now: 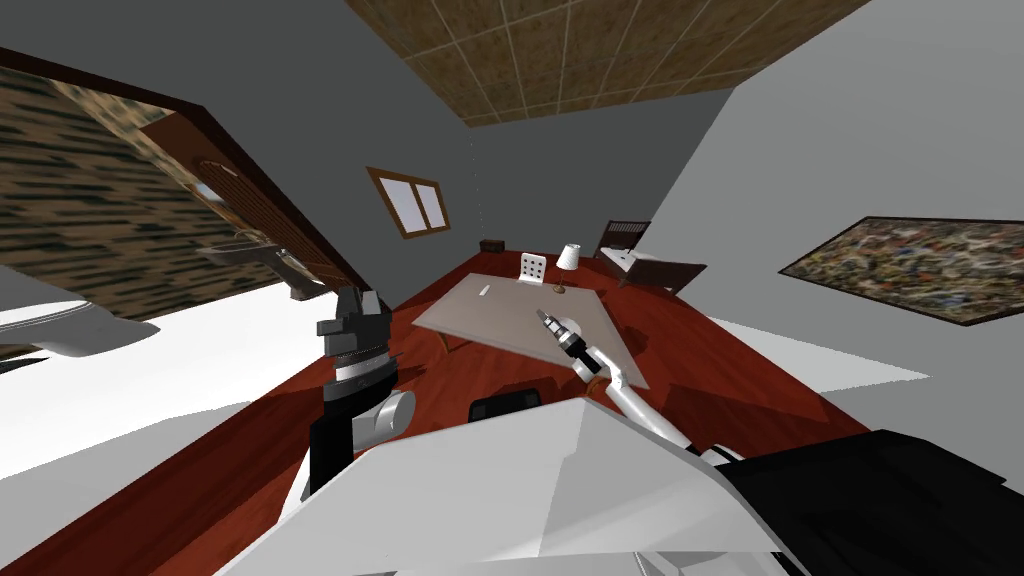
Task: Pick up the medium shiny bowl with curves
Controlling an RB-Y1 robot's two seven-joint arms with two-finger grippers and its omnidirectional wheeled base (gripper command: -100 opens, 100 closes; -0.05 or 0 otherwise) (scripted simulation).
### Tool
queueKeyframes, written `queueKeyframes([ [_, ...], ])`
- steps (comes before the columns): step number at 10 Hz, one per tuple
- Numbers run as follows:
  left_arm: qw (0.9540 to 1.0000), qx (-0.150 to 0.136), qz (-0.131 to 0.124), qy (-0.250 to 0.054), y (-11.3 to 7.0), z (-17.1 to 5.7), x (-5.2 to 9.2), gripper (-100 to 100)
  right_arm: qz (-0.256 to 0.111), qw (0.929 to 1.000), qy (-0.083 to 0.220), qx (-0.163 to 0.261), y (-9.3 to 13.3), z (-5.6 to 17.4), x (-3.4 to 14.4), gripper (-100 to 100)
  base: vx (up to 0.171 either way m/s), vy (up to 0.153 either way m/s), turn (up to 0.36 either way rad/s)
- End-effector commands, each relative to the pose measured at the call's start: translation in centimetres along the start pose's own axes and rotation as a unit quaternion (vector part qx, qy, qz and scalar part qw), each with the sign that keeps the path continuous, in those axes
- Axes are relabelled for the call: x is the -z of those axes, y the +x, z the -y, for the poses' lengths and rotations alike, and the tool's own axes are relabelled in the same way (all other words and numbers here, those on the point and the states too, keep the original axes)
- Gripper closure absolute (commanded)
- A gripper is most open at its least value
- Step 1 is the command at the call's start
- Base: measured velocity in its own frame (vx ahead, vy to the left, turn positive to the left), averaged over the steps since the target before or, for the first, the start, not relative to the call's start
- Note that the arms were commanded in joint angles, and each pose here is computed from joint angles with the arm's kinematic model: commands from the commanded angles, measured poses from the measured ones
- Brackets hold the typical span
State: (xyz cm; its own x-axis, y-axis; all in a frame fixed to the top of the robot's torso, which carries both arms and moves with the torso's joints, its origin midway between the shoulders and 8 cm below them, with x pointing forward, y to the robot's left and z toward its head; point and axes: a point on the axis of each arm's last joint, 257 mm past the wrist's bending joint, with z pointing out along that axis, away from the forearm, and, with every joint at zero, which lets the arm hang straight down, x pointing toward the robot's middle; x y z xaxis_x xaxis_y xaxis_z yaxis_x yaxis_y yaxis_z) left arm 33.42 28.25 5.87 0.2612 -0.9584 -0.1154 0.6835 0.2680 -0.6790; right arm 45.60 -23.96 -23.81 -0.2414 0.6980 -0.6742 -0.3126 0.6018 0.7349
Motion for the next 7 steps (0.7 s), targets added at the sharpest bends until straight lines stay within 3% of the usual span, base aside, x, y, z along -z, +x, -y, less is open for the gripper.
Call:
queueKeyframes([
  [1,1.0,0.0,0.0,0.0,0.0,0.0,0.0,0,-0.03,0.9991,0.019,0.021,1.3,2.2,0.7,-100,0.007,0.032,0.17],
  [2,1.0,0.0,0.0,0.0,0.0,0.0,0.0,0,-0.033,0.9988,0.029,0.02,1.5,3.1,1.0,-100,0.004,0.027,0.131],
  [4,1.0,0.0,0.0,0.0,0.0,0.0,0.0,0,-0.089,0.9922,0.066,0.058,4.1,7.1,3.1,-100,0.003,0.034,0.314],
  [7,1.0,0.0,0.0,0.0,0.0,0.0,0.0,0,-0.122,0.9841,0.104,0.077,5.5,10.9,5.5,-100,0.009,0.021,0.109],
])
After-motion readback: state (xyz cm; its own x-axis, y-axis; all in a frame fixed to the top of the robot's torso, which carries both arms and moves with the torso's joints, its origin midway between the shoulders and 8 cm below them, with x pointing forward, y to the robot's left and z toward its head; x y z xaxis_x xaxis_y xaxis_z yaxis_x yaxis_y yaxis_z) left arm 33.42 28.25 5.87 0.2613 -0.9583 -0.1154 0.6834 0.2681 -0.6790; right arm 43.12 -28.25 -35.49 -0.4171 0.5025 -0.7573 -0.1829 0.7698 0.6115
